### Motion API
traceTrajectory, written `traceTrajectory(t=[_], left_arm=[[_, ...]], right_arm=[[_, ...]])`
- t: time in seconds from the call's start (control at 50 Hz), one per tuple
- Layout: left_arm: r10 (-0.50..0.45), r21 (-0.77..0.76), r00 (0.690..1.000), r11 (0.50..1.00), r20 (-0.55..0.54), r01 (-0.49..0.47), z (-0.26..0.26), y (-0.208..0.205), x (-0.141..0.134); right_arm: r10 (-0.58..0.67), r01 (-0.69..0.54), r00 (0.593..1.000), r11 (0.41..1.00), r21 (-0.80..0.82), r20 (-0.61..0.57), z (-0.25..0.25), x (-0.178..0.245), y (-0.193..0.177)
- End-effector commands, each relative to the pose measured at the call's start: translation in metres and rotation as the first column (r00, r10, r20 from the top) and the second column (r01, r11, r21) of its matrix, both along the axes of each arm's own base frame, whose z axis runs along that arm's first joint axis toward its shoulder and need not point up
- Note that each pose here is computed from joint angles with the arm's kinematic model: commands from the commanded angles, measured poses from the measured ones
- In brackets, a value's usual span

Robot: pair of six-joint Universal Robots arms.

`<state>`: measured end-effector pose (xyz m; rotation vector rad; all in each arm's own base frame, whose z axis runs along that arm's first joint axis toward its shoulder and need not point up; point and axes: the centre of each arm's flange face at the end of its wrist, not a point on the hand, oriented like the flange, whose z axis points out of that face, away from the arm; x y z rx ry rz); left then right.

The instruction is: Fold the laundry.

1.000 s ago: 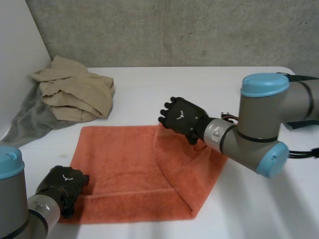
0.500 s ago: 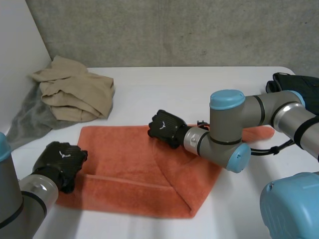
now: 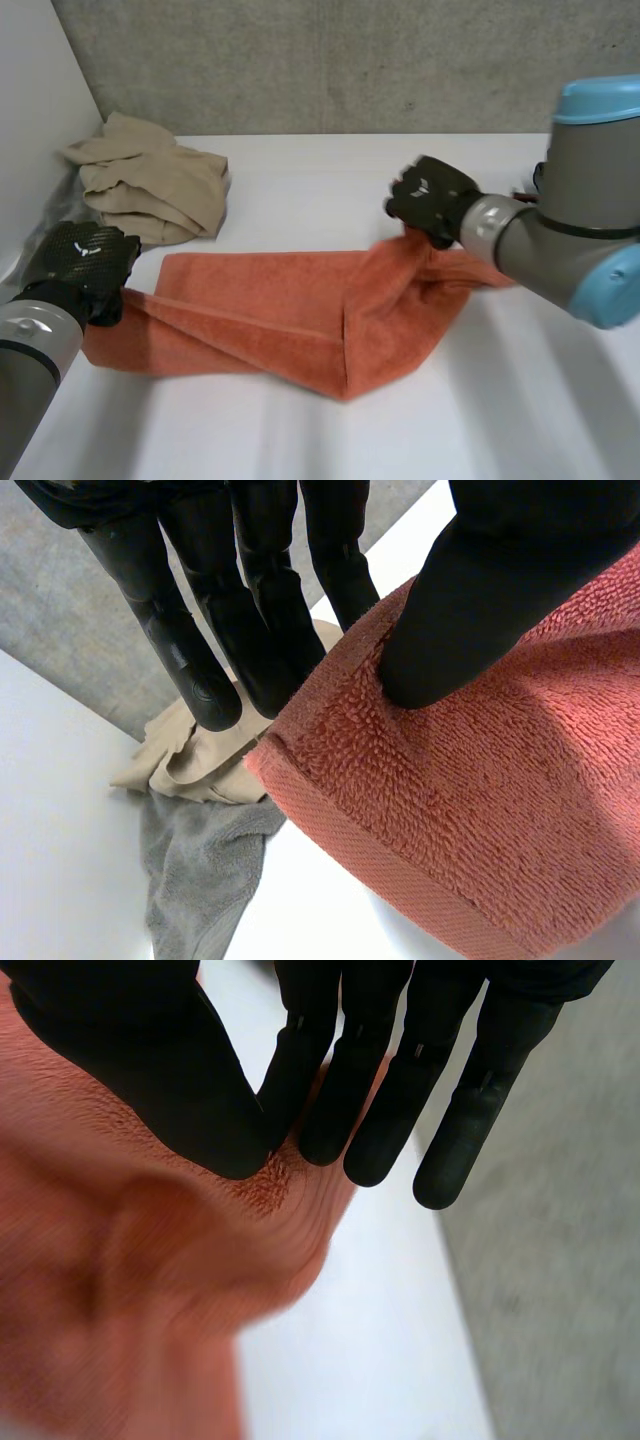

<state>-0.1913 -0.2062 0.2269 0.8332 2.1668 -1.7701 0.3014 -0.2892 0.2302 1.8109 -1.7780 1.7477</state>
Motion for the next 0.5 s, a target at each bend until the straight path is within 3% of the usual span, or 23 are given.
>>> traceTrajectory(t=[0.02, 0.16, 0.24, 0.32, 0.38, 0.44, 0.46, 0.5], left_arm=[[0.004, -0.014, 1.0, 1.0, -0.002, -0.004, 0.002, 0.001, 0.002], [-0.054, 0.0, 0.998, 0.999, -0.008, 0.054, -0.002, 0.005, -0.005], [-0.107, 0.05, 0.994, 0.993, -0.012, 0.107, -0.015, 0.004, -0.011], [-0.132, 0.084, 0.991, 0.988, -0.002, 0.132, -0.034, -0.018, -0.019], [-0.135, -0.005, 0.991, 0.991, -0.001, 0.135, -0.027, -0.052, -0.03], [-0.138, -0.191, 0.99, 0.972, 0.004, 0.136, 0.005, -0.094, -0.043], [-0.138, -0.257, 0.99, 0.957, 0.002, 0.134, 0.018, -0.106, -0.046], [-0.135, -0.46, 0.99, 0.881, -0.027, 0.108, 0.068, -0.134, -0.053]], right_arm=[[-0.252, 0.291, 0.936, 0.947, 0.137, -0.247, 0.001, -0.083, 0.019], [-0.246, 0.322, 0.916, 0.922, 0.217, -0.316, -0.01, -0.108, 0.046], [-0.232, 0.301, 0.929, 0.928, 0.222, -0.289, -0.023, -0.107, 0.047], [-0.272, 0.298, 0.944, 0.947, 0.122, -0.187, -0.018, -0.1, 0.03], [-0.308, 0.316, 0.944, 0.947, 0.052, -0.118, -0.01, -0.095, 0.01], [-0.342, 0.343, 0.939, 0.938, -0.045, 0.014, 0.01, -0.084, -0.028], [-0.348, 0.351, 0.936, 0.934, -0.07, 0.057, 0.019, -0.08, -0.036], [-0.348, 0.392, 0.908, 0.903, -0.176, 0.234, 0.059, -0.07, -0.061]])
